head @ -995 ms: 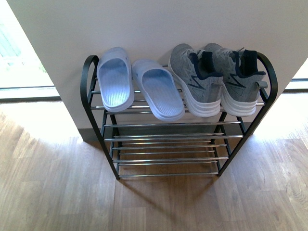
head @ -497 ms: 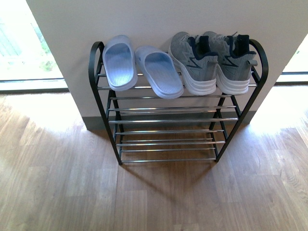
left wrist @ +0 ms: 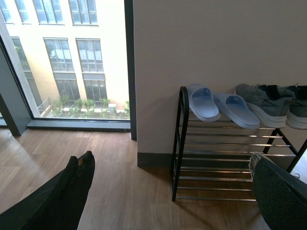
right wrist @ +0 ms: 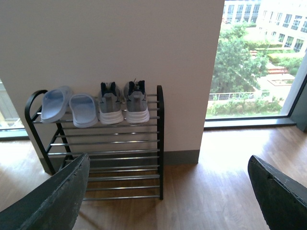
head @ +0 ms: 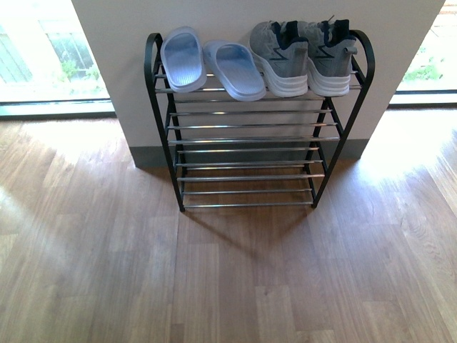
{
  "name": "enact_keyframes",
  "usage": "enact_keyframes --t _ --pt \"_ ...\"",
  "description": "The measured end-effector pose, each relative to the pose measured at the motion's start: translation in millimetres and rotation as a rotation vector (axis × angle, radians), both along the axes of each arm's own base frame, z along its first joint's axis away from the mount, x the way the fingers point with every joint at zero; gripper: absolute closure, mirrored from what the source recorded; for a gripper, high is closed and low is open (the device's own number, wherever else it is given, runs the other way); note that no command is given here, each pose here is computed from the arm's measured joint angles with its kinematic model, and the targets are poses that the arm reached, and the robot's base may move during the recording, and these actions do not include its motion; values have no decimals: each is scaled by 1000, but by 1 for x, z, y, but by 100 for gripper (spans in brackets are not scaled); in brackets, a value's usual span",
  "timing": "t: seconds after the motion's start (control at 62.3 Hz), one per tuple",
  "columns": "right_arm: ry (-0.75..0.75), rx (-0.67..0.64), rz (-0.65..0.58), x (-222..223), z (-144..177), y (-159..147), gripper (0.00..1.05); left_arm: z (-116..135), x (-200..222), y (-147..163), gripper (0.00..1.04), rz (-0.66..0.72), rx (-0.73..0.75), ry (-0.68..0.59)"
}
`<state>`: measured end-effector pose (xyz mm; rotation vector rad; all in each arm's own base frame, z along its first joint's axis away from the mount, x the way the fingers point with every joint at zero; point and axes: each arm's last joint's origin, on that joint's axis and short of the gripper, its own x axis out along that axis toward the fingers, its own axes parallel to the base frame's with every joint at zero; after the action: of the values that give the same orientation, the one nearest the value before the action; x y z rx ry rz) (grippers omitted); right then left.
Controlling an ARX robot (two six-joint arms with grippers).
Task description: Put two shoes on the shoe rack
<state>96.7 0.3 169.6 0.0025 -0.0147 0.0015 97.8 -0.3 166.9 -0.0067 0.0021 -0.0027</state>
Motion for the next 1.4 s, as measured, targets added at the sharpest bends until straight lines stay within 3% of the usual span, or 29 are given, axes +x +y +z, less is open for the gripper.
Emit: enact_keyframes --t 1.396 --pt "0 0 3 0 0 0 9 0 0 0 9 2 0 0"
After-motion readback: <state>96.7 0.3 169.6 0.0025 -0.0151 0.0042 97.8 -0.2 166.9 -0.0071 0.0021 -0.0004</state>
